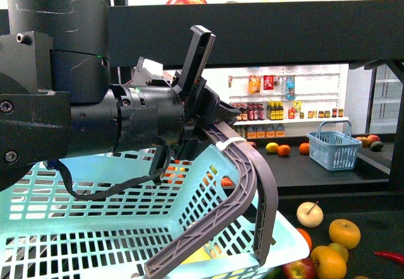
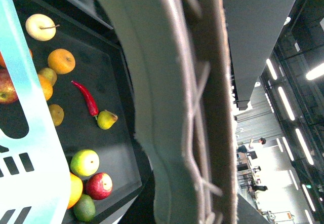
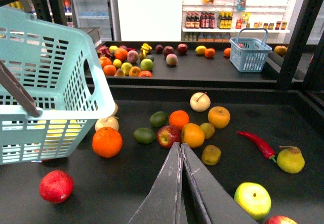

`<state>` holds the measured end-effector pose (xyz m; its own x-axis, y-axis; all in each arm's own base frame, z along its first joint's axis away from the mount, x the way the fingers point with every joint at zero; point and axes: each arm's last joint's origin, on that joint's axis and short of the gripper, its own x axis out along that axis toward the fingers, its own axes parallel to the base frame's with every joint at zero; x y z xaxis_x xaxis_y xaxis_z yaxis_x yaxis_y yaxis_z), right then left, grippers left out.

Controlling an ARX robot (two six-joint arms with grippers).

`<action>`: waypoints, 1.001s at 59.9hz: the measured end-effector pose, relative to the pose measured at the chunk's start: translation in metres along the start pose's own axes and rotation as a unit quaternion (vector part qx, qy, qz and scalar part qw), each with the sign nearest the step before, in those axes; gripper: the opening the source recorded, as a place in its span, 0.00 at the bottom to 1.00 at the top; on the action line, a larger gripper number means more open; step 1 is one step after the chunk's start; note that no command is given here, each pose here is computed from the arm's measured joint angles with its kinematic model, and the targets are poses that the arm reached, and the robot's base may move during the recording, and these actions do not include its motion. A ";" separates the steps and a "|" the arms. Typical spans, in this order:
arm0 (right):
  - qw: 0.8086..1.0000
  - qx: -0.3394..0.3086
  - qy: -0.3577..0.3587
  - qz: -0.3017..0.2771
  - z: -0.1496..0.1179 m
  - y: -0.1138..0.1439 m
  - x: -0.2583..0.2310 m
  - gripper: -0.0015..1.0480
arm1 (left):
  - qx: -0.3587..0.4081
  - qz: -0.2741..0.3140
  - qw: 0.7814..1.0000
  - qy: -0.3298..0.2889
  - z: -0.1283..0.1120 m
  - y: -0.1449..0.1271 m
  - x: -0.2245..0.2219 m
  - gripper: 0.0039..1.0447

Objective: Pick lemon from shelf

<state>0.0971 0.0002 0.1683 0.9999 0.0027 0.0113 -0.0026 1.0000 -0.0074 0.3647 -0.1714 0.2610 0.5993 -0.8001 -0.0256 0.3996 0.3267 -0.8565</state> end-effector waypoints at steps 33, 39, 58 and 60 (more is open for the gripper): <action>1.000 0.000 0.000 0.000 0.000 0.000 0.000 0.86 | -0.001 0.000 1.000 0.000 0.000 0.000 0.000 0.06; 1.000 0.000 0.000 0.000 0.000 0.000 0.000 0.93 | -0.001 0.000 1.000 0.000 0.000 0.000 0.000 0.06; 1.000 0.000 0.000 0.000 0.000 0.000 0.000 0.93 | -0.029 0.072 0.986 -0.150 0.027 0.010 -0.008 0.06; 1.000 0.000 0.000 0.000 0.000 0.000 0.000 0.93 | -0.034 0.071 0.982 -0.169 0.034 0.010 -0.011 0.06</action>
<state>0.0971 0.0002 0.1682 0.9999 0.0023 0.0109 -0.0022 1.0000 -0.0067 0.3857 -0.1423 0.2698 0.8467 -0.5318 0.0154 0.2551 0.3803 -0.8890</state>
